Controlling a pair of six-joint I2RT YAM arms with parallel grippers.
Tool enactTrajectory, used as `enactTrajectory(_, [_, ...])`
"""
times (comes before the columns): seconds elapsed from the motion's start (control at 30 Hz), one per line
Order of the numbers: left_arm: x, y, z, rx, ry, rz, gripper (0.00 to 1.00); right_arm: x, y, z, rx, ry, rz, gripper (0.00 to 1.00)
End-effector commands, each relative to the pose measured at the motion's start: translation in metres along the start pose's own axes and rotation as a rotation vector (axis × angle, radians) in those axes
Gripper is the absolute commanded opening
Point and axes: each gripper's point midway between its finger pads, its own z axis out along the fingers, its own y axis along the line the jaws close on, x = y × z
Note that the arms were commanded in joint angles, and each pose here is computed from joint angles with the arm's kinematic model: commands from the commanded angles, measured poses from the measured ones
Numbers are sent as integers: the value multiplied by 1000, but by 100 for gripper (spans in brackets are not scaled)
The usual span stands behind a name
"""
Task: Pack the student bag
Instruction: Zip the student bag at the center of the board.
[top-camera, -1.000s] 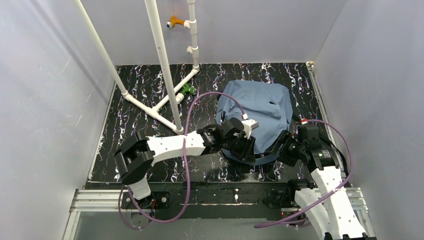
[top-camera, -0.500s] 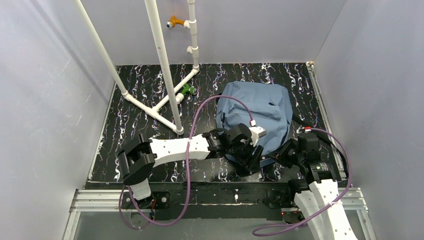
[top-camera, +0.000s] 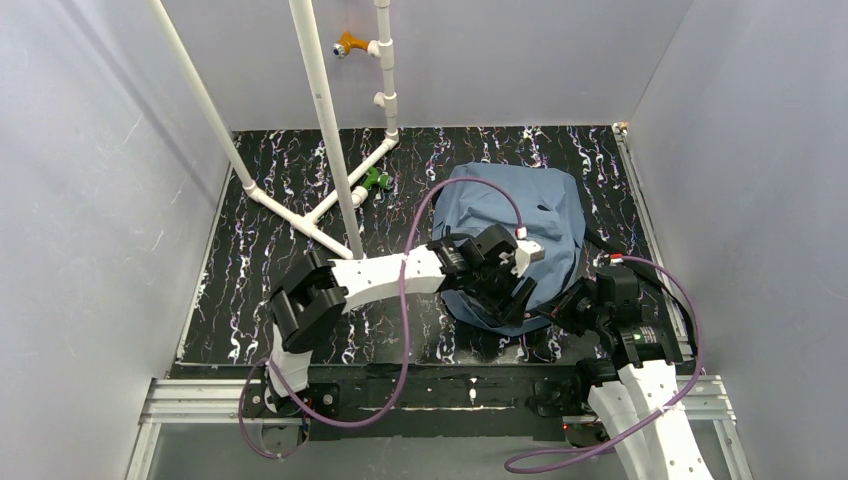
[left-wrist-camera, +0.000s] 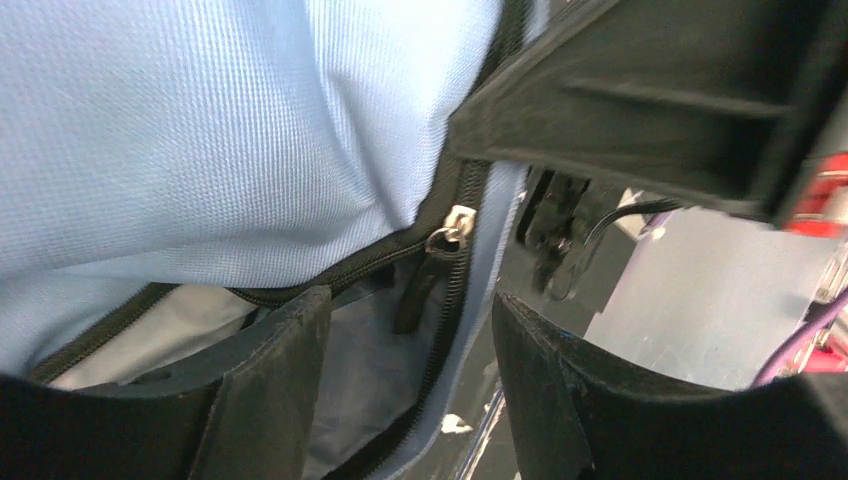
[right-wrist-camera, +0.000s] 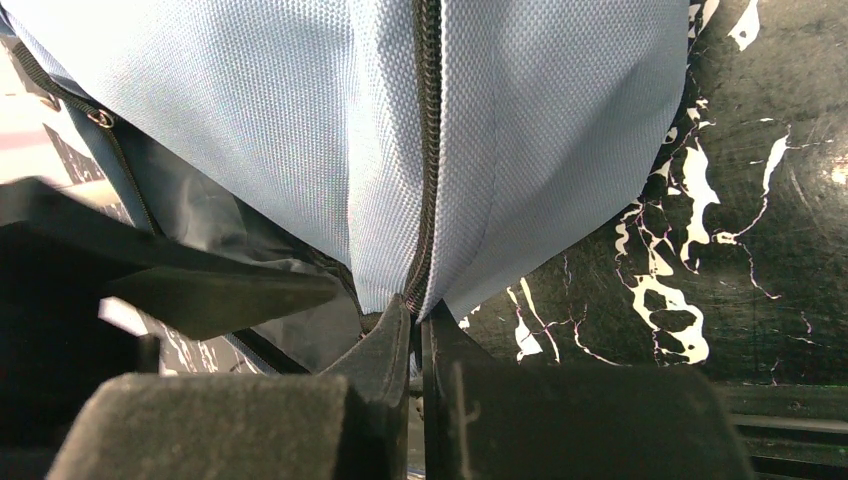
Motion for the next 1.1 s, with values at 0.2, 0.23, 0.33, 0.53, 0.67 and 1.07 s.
enactTrajectory(0.2, [26, -8, 24, 31, 91, 5, 58, -6, 17, -1, -77, -13, -29, 1])
enactTrajectory(0.23, [26, -7, 26, 24, 91, -4, 57, -5, 17, -1, -80, -9, -29, 1])
enactTrajectory(0.33, [21, -16, 18, 53, 75, -12, 56, -5, 18, -2, -81, -7, -38, 1])
enactTrajectory(0.53, [-2, -59, -16, 211, -33, -43, 41, -2, 22, -4, -105, 13, -54, 18])
enactTrajectory(0.67, [-20, -76, -34, 271, -143, -65, 32, 11, 20, -7, -98, 89, -61, 44])
enactTrajectory(1.07, [-29, -83, -49, 290, -201, -89, 37, 25, 27, -21, -134, 167, -80, 18])
